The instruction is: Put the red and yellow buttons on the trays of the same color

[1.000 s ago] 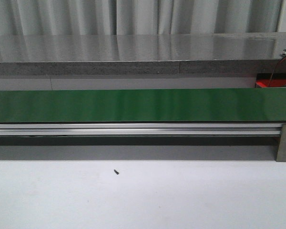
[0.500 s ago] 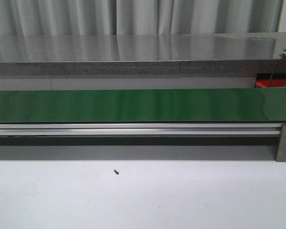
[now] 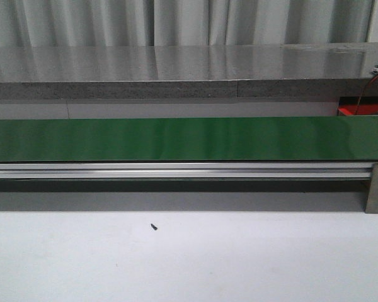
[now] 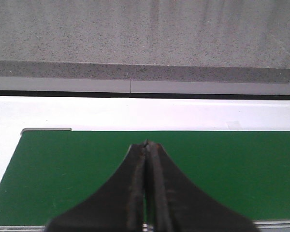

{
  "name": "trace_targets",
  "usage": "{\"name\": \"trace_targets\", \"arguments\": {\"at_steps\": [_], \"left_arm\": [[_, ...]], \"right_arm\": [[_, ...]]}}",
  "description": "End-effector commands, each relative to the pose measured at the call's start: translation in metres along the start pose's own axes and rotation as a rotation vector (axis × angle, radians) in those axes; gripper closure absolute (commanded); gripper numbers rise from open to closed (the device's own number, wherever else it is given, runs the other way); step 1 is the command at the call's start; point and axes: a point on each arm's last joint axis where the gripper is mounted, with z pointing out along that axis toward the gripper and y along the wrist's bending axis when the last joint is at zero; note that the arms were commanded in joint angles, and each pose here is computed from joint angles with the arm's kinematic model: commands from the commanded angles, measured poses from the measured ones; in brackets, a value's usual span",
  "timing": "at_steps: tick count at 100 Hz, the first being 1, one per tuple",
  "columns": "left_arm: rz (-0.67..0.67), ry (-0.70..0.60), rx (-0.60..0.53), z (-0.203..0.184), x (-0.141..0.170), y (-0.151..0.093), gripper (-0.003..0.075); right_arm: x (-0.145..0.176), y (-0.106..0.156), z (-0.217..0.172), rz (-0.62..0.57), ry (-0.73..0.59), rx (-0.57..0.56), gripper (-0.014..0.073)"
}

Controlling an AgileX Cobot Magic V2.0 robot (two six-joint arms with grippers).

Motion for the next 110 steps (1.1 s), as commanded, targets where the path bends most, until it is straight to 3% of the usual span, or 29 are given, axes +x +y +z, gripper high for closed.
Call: {"name": "trace_targets", "arguments": {"at_steps": [1,110], "left_arm": [[-0.01,-0.107,0.005,-0.0036,-0.0168,-0.0018,0.074],[-0.01,-0.107,0.005,-0.0036,-0.0168,-0.0018,0.074]], "right_arm": [[-0.0122,-0.0021,-0.0043,0.012,-0.086,0.028,0.0689],[-0.013,0.0011,-0.0039,-0.011,-0.092,0.004,0.0689]]}}
